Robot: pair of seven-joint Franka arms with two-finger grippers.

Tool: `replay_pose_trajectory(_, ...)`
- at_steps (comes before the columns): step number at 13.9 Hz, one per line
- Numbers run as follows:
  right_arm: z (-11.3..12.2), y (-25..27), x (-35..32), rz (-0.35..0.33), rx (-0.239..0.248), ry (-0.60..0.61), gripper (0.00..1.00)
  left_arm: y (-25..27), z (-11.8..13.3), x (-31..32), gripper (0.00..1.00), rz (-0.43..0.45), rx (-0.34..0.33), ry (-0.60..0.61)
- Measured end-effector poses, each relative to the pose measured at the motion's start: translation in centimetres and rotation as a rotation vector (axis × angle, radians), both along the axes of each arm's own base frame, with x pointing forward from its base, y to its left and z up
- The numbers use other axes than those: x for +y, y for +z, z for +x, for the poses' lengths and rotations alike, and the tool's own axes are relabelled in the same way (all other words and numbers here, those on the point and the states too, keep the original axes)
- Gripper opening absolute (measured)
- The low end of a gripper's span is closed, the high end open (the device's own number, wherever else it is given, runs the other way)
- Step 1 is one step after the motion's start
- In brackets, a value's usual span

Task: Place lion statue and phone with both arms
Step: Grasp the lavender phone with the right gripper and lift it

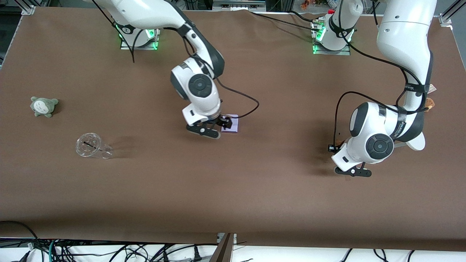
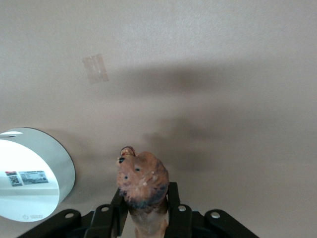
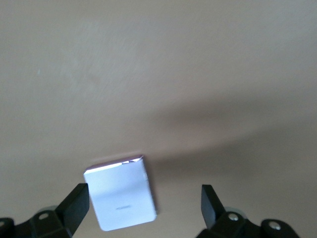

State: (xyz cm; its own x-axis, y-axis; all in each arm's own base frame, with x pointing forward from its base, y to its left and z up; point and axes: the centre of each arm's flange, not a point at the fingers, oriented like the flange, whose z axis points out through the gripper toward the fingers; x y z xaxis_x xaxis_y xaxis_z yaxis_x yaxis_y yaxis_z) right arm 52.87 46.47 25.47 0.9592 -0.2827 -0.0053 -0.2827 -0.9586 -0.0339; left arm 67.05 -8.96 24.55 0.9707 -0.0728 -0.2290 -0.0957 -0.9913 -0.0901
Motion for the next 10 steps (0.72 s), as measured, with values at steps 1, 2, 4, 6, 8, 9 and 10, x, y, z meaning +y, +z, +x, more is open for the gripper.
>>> replay_pose_trajectory(1,-0.9,-1.0,1.1,0.002,-0.001,-0.001,1.00,-0.5,0.0,0.5,0.35,0.001,0.007,0.007)
replay_pose_trajectory(2,-1.8,-2.0,2.1,0.003,0.000,0.001,1.00,-0.9,0.0,1.1,0.35,0.002,0.013,0.016)
replay_pose_trajectory(4,-3.1,-3.7,3.3,-0.001,0.006,0.015,1.00,-1.7,-0.1,2.0,0.35,0.000,0.025,0.029)
replay_pose_trajectory(6,-3.8,-5.0,3.9,-0.006,0.012,0.022,1.00,-2.8,-0.4,1.9,0.35,-0.001,0.045,0.028)
replay_pose_trajectory(8,-4.2,-5.9,4.1,-0.013,0.019,0.029,1.00,-3.9,-0.6,2.4,0.35,-0.001,0.054,0.034)
replay_pose_trajectory(9,-4.4,-6.2,4.2,-0.016,0.021,0.032,1.00,-4.3,-0.6,2.7,0.35,-0.002,0.055,0.037)
replay_pose_trajectory(10,-4.5,-6.5,4.3,-0.019,0.023,0.037,1.00,-4.5,-0.6,2.9,0.35,-0.003,0.056,0.039)
